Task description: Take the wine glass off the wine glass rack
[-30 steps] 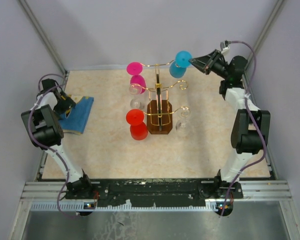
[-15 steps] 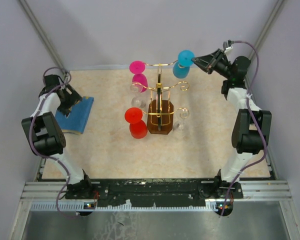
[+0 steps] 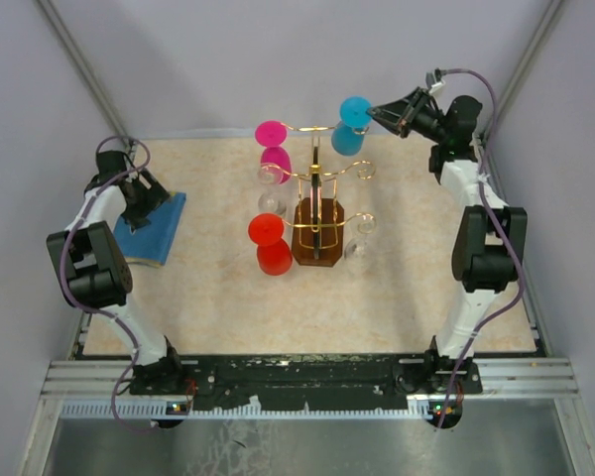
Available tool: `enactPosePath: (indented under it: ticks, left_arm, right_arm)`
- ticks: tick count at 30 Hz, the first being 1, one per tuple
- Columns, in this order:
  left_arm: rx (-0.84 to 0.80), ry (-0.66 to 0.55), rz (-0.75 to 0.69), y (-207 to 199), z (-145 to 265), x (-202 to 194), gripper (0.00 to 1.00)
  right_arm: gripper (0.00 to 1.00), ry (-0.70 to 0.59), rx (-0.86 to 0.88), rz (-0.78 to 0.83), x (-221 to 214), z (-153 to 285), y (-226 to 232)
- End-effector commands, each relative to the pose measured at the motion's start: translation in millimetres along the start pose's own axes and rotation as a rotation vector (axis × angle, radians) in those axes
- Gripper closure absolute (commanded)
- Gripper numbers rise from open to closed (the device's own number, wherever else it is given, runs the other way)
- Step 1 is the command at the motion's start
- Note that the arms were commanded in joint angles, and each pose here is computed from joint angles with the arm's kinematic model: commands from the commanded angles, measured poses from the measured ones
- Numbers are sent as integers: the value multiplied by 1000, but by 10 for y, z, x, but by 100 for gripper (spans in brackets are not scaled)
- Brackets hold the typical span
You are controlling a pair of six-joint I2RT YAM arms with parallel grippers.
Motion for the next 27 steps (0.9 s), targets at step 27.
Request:
enactPosePath:
  ticks: [27]
  left_arm:
    - [-143, 0, -60, -316, 303, -143, 13]
  right_arm:
    - [100, 42, -4, 227, -319, 509, 955]
Point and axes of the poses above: each gripper's point midway between its finger pads, its own z axis back along the fingers, its own y axis along the line the jaws close on, x = y × z, the point moved 3 cm from there along z, back along the fingers, and after that the axes turned 14 degrees about z, right-handed, at the moved point
